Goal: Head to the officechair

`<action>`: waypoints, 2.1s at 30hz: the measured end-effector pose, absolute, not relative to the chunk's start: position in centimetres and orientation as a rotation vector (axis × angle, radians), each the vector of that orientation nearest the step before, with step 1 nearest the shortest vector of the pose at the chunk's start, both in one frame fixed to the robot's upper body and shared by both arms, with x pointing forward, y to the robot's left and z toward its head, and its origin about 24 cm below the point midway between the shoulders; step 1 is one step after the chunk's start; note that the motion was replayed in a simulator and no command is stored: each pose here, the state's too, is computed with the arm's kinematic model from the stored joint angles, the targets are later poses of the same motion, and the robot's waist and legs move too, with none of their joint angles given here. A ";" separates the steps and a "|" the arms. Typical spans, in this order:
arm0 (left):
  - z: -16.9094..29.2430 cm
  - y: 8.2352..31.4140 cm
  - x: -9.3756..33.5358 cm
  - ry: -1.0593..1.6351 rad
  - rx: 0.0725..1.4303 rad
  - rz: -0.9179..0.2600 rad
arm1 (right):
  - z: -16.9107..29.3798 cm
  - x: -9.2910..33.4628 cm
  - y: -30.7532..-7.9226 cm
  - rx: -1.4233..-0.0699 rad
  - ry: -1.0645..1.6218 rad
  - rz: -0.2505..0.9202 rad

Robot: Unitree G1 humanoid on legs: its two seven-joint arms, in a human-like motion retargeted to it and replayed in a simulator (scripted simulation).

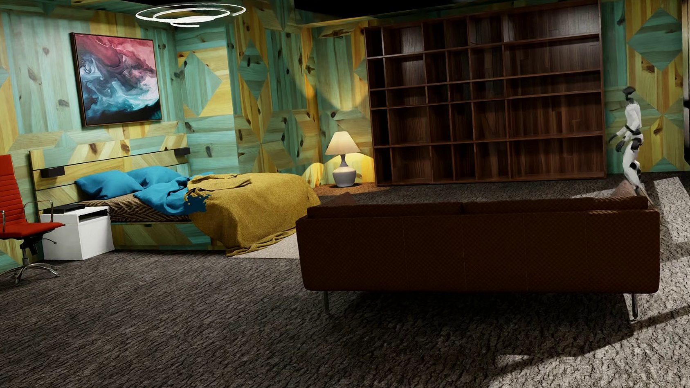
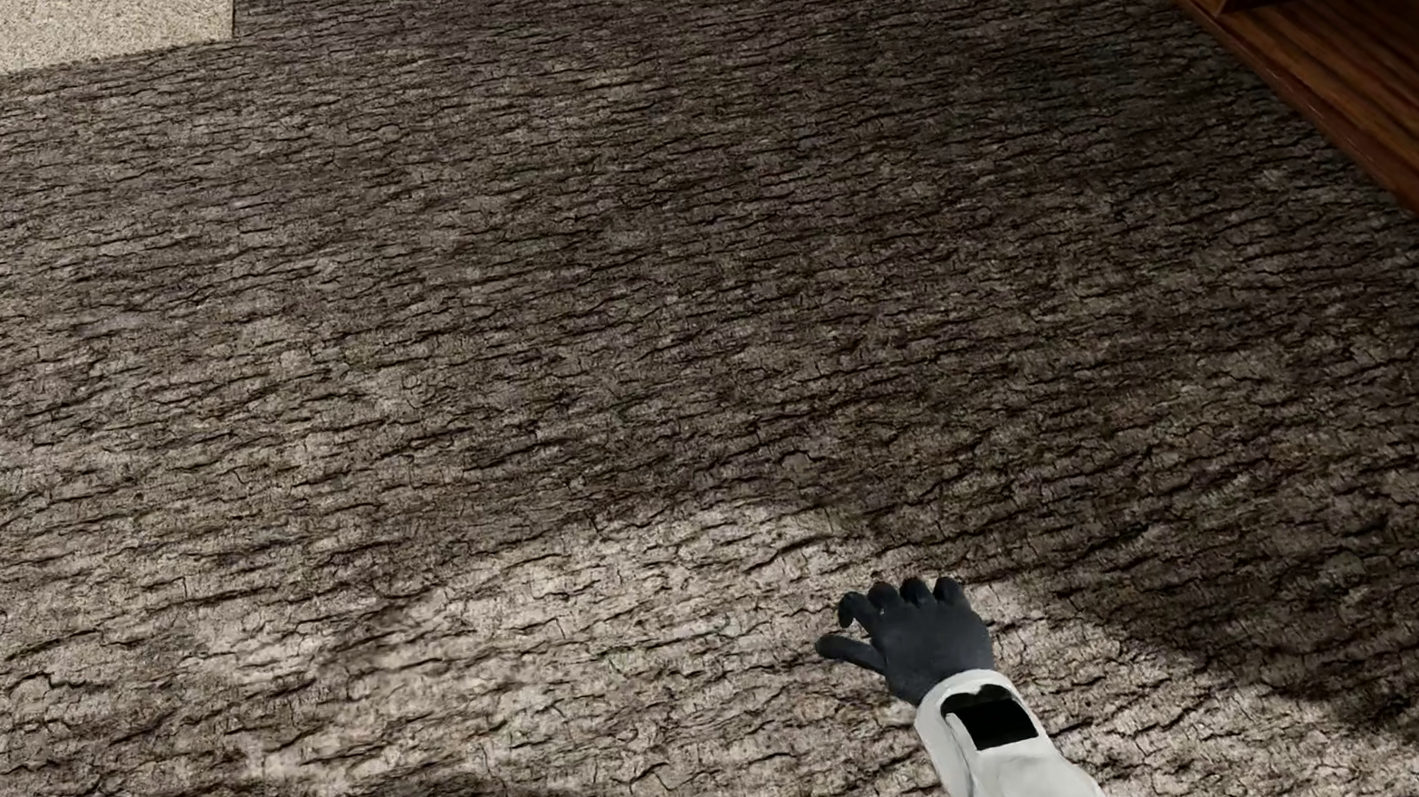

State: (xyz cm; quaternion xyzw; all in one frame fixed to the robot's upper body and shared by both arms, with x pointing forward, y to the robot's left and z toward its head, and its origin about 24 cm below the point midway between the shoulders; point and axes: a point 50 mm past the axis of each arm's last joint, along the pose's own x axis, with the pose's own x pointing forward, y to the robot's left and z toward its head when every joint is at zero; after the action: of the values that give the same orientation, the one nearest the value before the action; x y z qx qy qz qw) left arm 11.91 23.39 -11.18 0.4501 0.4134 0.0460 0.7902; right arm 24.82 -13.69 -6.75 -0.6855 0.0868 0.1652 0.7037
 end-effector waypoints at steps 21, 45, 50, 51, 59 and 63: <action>-3.7 14.0 24.8 0.222 0.887 -0.074 | -16.3 7.4 -16.8 -1.074 1.102 0.692; -3.7 19.1 25.6 0.316 0.769 0.232 | -16.9 3.6 -21.0 -1.066 1.331 0.832; 0.2 18.0 25.3 0.103 0.886 0.127 | -16.9 -2.3 -20.8 -0.777 1.652 0.051; -1.3 18.2 24.2 0.174 1.000 0.060 | -17.2 -0.4 -19.4 -0.738 1.584 0.118; -16.3 20.3 5.4 1.277 1.063 -0.725 | -2.5 27.6 -10.6 -0.963 0.167 0.216; -16.3 19.6 1.2 1.291 0.923 -0.404 | 3.2 29.4 -9.0 -0.984 -0.208 0.174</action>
State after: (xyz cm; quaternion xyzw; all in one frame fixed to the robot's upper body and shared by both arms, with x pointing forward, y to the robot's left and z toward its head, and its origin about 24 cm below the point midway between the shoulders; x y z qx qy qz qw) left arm 1.22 19.57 -16.29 0.4117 0.5756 -0.1802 0.6832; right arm 29.42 -8.98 3.24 -0.4711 -0.0994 0.0834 0.8725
